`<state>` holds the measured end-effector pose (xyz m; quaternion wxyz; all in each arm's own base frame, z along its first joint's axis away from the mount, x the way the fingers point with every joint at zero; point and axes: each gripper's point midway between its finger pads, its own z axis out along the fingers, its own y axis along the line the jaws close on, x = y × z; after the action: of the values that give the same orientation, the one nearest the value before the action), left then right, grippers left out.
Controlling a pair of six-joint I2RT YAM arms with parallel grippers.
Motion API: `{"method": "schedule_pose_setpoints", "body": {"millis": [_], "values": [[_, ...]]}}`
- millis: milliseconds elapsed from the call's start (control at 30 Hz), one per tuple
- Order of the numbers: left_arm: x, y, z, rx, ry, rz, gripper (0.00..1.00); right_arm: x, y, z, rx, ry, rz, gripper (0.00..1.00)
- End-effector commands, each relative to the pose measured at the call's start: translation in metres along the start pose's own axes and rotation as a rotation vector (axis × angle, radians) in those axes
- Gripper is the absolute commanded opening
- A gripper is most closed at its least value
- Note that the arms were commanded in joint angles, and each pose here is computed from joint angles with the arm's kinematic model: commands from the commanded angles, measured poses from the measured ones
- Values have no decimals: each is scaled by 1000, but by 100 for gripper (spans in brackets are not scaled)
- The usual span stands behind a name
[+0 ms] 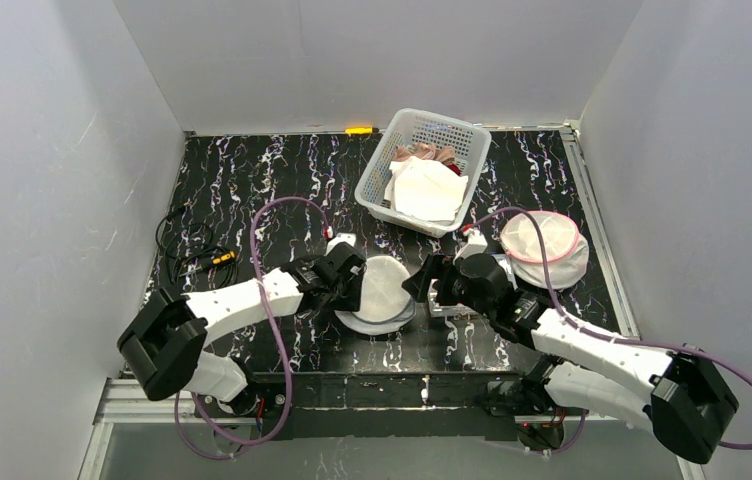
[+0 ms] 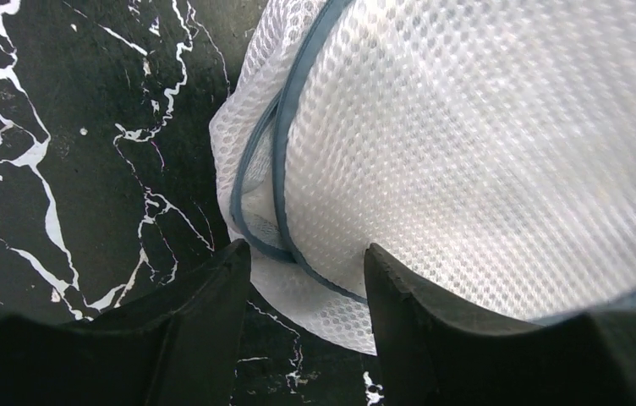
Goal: Unzip the laundry bag and remove the bra
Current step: Adjust the laundry bag at the center of the board.
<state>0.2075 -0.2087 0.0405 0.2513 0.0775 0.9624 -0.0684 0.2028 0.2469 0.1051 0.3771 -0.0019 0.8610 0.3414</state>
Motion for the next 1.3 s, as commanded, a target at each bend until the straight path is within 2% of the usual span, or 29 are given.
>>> {"method": "schedule_pose_setpoints", "body": {"millis": [0,67,133,300,400,567,800,1033,1267], "values": [[-12,-3,-22,40,-59,-34,52,-31,21,-18,-15,-33,-131,96],[-17,-6,-33,73,-80,-45,54,-36,31,-21,-46,-32,-152,95],[-24,-11,-45,109,-103,-56,55,-39,42,-22,-91,-36,-165,88],[-49,-31,-75,226,-176,-74,54,-40,56,-9,-147,-34,-174,57],[-61,-51,-81,317,-200,-65,50,-36,54,5,-146,-29,-163,47],[-64,-73,-63,366,-165,-58,37,-16,45,29,-126,13,-153,43],[-32,-50,-14,216,-74,-69,26,21,24,48,-69,80,-170,42],[-5,-18,14,66,-36,-82,21,49,3,53,-6,125,-194,41],[10,-8,21,42,-13,-103,19,58,-4,49,9,143,-217,42]]}}
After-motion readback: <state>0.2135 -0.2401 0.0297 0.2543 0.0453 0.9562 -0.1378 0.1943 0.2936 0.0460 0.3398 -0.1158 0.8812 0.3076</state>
